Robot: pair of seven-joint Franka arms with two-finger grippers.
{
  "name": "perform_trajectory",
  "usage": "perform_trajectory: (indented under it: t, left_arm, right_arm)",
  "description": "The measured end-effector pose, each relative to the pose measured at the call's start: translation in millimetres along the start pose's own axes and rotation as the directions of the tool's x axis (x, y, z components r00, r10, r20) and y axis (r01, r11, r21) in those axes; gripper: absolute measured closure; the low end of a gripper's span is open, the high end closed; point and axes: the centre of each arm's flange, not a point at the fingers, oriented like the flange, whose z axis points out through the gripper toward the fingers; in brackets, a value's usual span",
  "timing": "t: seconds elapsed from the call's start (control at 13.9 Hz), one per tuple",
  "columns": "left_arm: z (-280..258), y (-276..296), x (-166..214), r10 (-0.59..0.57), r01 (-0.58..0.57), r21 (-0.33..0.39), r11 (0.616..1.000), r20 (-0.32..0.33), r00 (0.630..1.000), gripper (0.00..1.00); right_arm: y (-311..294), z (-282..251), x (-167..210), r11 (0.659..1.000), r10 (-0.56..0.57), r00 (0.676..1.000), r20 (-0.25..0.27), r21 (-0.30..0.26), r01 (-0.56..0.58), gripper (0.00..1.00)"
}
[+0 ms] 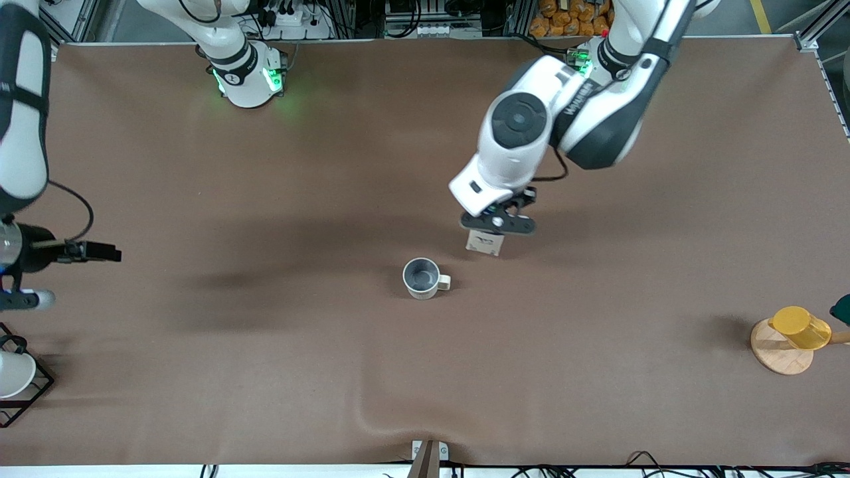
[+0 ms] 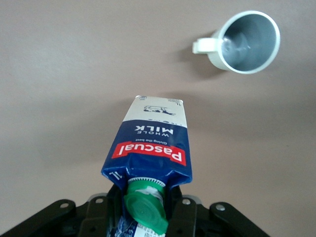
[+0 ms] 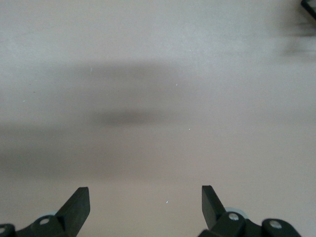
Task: Place milk next to cup
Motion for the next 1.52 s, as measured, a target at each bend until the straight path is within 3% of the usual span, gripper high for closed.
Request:
perform_trajectory:
  t: [0.14,0.43,1.08,1.23,1.52]
  left_arm:
    - [3,32,-19,-0.03,0.03,0.006,1.0,0.0,1.0,0.62]
    - [7,80,-45,-0.089,0.089,0.004,0.996,-0.003,0.996,0.62]
    - [56,100,8,-0.133,0.134,-0.013,0.991,0.024,0.991,0.62]
    - [57,101,13,-0.136,0.137,-0.02,0.99,0.02,0.99,0.62]
    - [63,105,21,-0.136,0.136,-0.041,0.99,0.006,0.991,0.62]
  right_arm:
    - [0,1,-21,1.0,0.004,0.999,-0.041,0.002,-0.004,0.0]
    - [-3,-16,-58,0.999,0.052,0.996,-0.071,0.012,-0.052,0.0]
    - [-11,-13,-72,0.997,0.072,0.994,-0.078,0.017,-0.071,0.0]
    - [-20,-28,-70,0.999,0.054,0.993,-0.106,0.011,-0.053,0.0]
    - [-43,-73,-72,1.0,0.027,0.993,-0.114,-0.003,-0.027,0.0]
